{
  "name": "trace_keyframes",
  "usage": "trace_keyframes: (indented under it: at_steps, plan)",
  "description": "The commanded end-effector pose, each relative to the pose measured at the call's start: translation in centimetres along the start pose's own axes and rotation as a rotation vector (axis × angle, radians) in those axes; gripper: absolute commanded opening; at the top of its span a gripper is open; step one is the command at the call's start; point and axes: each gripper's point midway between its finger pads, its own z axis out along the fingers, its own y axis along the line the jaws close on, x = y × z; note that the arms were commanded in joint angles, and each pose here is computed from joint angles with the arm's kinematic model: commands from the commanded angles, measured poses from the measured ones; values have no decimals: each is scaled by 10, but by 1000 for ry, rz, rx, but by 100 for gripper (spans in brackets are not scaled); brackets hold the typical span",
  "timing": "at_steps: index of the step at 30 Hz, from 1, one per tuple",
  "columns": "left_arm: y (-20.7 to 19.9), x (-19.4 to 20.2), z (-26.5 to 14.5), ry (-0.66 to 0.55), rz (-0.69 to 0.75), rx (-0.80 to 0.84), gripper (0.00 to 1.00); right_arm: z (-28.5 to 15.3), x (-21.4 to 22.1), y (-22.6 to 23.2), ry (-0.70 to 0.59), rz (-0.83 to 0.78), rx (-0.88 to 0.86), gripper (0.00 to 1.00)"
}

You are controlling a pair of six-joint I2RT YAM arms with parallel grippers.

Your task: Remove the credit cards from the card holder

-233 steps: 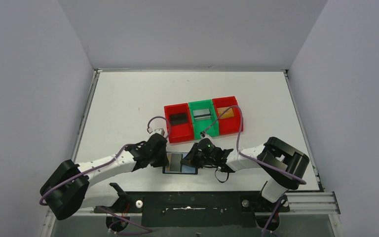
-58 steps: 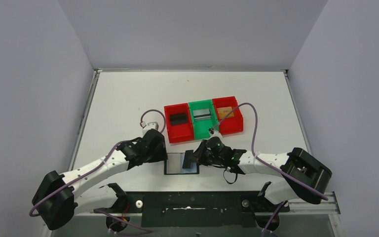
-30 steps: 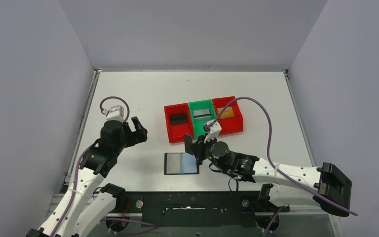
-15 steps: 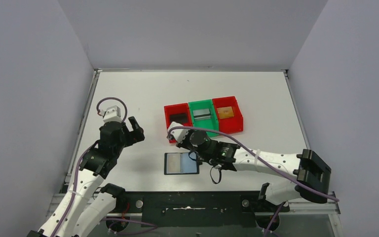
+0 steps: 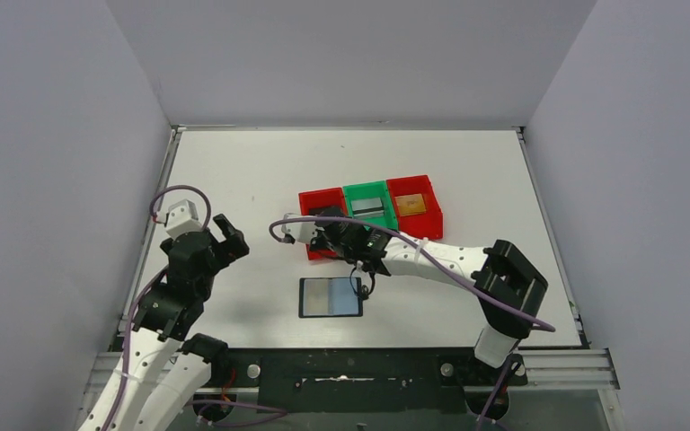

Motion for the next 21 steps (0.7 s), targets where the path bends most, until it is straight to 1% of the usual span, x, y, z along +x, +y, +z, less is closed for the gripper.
trace_keyframes:
  at_steps: [1,9,14,21]
  plan:
    - [4,-19,-6,-70,-44,-24,92,7,-19,-20,-34,-43,19,2]
    - [9,-28,-15,-119,-80,-25,92,32,-13,-29,10,-32,22,2]
    - [12,-37,-25,-171,-115,-14,92,41,-8,-37,37,-25,38,2]
    - [13,-37,-25,-174,-118,-14,92,58,0,-39,69,-33,41,4]
